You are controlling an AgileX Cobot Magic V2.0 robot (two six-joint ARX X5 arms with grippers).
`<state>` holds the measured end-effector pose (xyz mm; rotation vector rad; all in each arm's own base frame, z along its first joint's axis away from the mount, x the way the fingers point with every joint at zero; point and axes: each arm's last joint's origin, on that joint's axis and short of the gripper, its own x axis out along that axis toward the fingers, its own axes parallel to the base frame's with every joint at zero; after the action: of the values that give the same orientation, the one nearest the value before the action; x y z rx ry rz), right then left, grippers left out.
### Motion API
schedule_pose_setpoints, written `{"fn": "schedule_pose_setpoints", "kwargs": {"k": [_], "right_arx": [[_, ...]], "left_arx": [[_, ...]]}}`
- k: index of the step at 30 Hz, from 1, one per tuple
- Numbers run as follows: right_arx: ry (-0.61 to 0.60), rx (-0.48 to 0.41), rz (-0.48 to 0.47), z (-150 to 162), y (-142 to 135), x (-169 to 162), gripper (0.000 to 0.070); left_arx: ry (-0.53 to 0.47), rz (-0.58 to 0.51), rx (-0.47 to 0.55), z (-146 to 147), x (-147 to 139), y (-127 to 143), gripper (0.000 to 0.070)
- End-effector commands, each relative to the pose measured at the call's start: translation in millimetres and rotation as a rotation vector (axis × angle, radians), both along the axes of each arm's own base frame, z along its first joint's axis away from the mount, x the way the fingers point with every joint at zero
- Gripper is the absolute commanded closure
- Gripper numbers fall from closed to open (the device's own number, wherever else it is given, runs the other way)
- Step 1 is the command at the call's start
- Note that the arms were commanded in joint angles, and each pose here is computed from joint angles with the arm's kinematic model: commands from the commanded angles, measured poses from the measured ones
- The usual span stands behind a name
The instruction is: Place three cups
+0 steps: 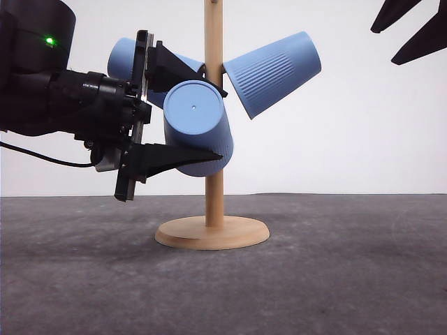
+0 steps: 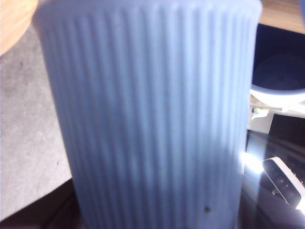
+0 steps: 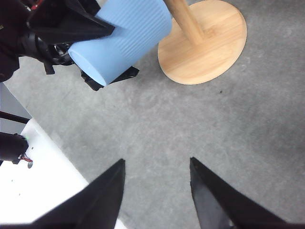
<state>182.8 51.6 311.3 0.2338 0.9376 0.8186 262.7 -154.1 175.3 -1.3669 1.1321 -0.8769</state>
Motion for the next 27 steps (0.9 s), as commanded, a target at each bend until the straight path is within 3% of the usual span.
{"fn": "schedule_pose_setpoints", "kwargs": {"k": [1, 4, 9, 14, 18, 27], "right_arx": [[-0.013, -0.003, 0.009, 2.3, 1.2, 2.0, 0.0427], [-0.011, -0.002, 0.008, 2.3, 1.2, 2.0, 0.0427], [-0.009, -0.001, 0.007, 2.2, 1.2, 1.9, 0.0427], [-0.007, -0.001, 0.006, 2.2, 1.2, 1.9, 0.0427], [-0.006, 0.000, 0.006, 2.2, 1.2, 1.9, 0.0427], [0.001, 0.004, -0.001, 2.2, 1.2, 1.9, 0.0427]], "left_arx": [[-0.025, -0.005, -0.010, 4.7, 4.9, -1.9, 0.0340], [-0.038, -0.005, -0.016, 8.6, 7.7, -3.3, 0.0323], [-0.039, -0.004, -0.016, 9.2, 8.3, -3.3, 0.0156], [-0.039, -0.006, -0.016, 9.2, 8.2, -3.5, 0.0128], [-0.039, -0.030, -0.020, 9.5, 7.5, -3.7, 0.0030], [-0.015, -0.160, -0.050, 12.5, 3.4, -4.4, 0.0020]]}}
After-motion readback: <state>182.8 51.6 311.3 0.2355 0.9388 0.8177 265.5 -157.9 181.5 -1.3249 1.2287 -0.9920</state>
